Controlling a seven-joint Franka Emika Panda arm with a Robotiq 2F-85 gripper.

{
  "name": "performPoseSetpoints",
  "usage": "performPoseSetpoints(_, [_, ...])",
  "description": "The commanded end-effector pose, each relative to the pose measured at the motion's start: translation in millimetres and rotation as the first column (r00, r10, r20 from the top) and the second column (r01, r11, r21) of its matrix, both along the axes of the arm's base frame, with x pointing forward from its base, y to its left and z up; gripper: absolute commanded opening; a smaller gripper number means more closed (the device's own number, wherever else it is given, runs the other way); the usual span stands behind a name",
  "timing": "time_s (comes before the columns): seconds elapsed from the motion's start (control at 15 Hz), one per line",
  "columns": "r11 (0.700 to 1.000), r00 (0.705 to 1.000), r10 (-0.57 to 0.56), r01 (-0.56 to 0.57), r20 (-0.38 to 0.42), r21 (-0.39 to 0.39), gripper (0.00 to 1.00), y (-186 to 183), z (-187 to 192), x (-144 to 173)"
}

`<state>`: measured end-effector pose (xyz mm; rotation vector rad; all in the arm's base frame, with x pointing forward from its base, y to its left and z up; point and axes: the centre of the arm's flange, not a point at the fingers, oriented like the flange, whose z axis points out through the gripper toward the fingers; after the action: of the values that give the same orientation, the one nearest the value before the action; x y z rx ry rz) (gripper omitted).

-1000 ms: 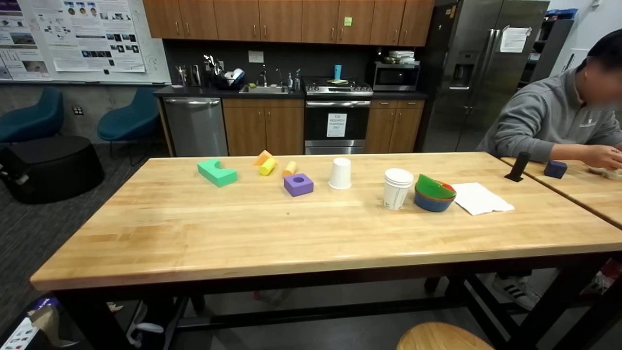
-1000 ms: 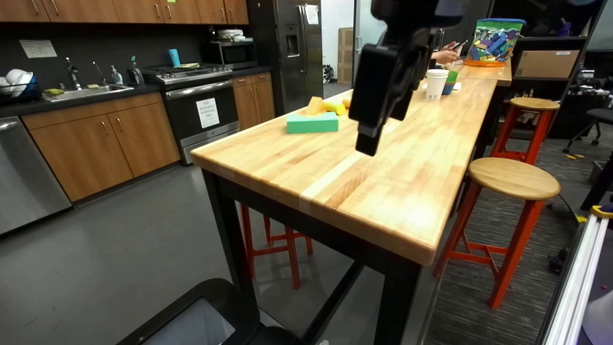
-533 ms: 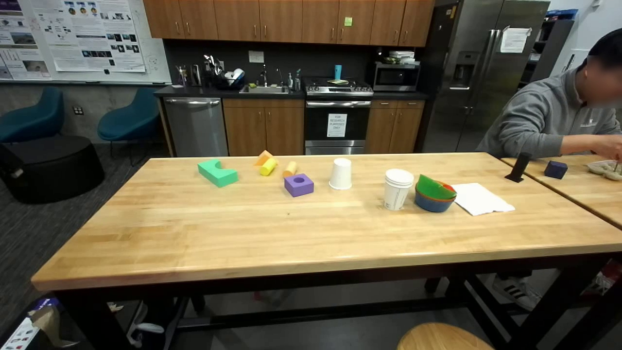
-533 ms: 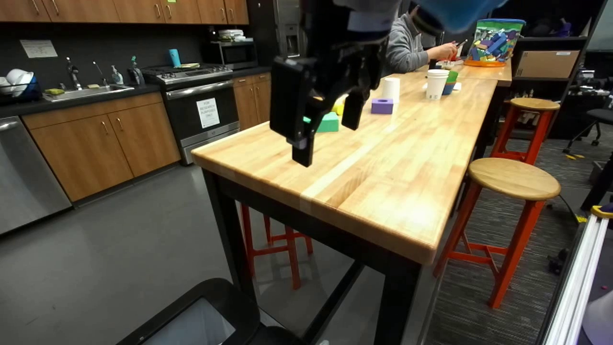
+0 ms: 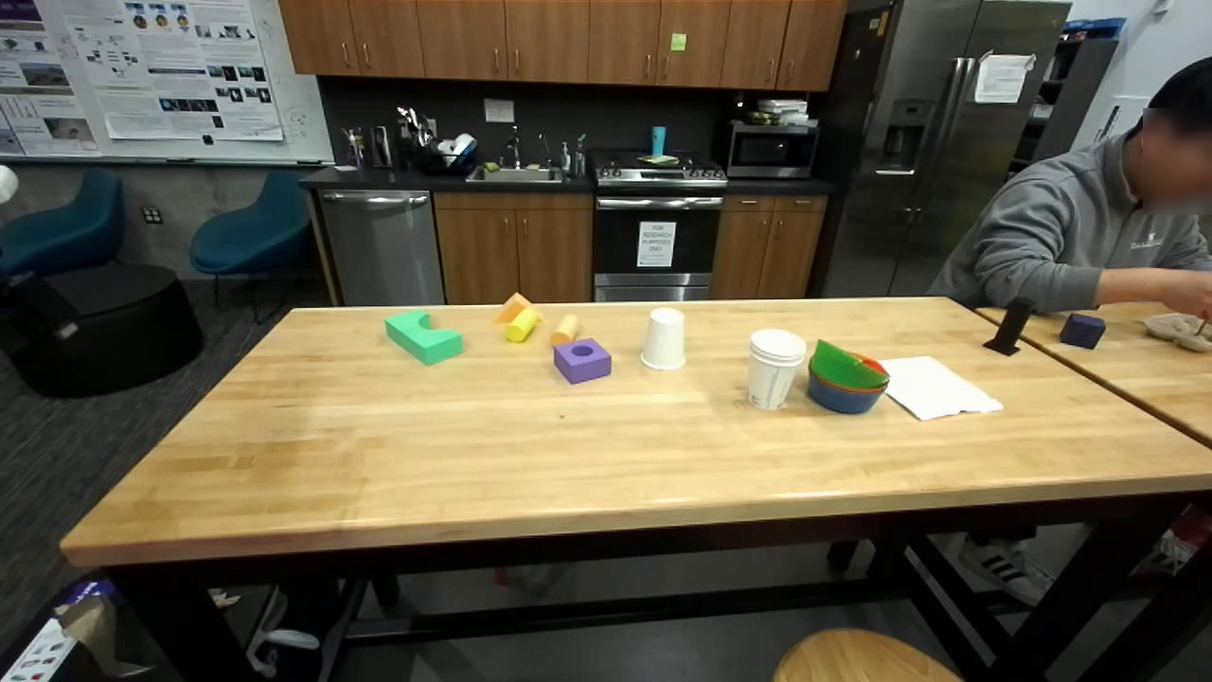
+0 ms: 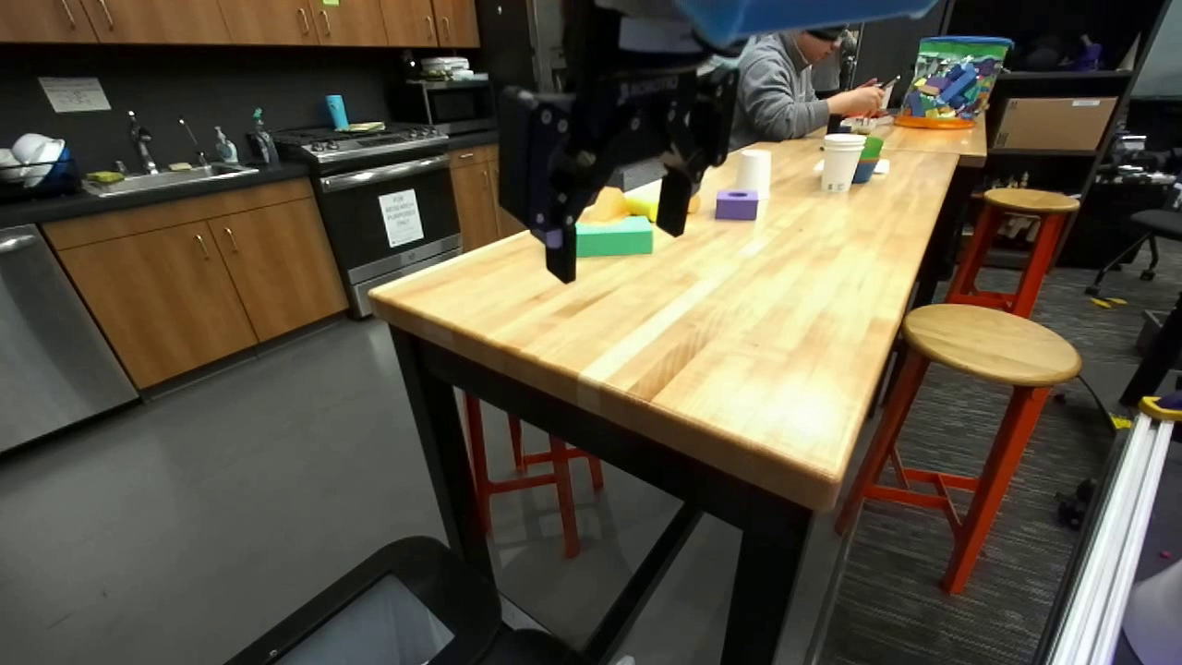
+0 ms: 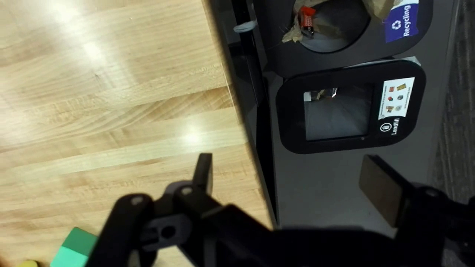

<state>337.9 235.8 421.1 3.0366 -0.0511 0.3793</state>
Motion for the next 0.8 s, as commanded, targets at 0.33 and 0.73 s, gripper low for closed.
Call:
performPoseSetpoints(0.33, [0.997,1.0,-0.026,0.025,-0.007,-0.068,1.0,-33.6,2.6,5.9])
performPoseSetpoints(0.73, [0.99,0.997,0.017,-0.027,-0.071,-0.14,1.0,-58.1,-5.0,12.2])
